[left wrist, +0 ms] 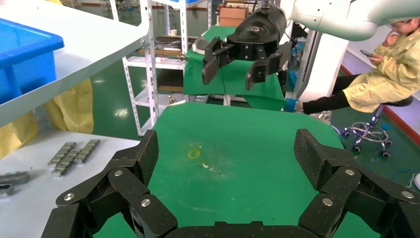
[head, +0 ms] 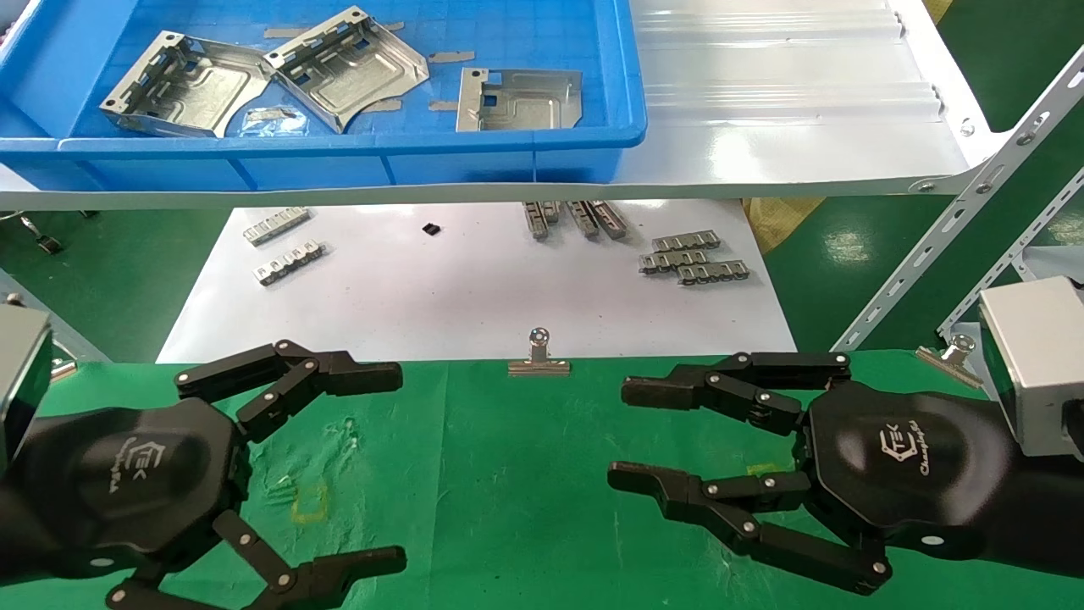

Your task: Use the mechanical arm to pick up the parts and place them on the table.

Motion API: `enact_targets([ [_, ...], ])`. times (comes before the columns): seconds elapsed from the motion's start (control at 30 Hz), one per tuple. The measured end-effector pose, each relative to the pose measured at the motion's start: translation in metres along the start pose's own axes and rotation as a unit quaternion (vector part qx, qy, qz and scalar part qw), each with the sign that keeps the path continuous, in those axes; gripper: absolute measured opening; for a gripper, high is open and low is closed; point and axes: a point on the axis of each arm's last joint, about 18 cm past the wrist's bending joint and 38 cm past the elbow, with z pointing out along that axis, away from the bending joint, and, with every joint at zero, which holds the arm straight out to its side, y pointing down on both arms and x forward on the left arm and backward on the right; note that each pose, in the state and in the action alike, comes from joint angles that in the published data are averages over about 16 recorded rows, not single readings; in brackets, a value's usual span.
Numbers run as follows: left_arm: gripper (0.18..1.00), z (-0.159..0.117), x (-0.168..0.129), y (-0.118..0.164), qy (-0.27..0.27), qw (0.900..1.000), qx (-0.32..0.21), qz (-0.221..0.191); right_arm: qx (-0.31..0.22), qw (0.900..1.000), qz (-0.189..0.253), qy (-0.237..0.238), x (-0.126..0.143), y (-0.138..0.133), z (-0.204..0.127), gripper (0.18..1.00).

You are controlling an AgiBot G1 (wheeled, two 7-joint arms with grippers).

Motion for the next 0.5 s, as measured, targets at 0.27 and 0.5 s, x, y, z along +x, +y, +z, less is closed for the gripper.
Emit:
enact_targets([
  [0.27, 1.001, 0.0000, 0.0000, 0.0000, 0.000, 1.0000, 0.000, 0.000, 0.000, 1.000, 0.000, 0.000, 0.0000, 0.0000, 0.0000, 0.436],
  [0.5, 1.001, 0.0000, 0.0000, 0.0000, 0.000, 1.0000, 0.000, 0.000, 0.000, 1.000, 0.000, 0.000, 0.0000, 0.0000, 0.0000, 0.309],
])
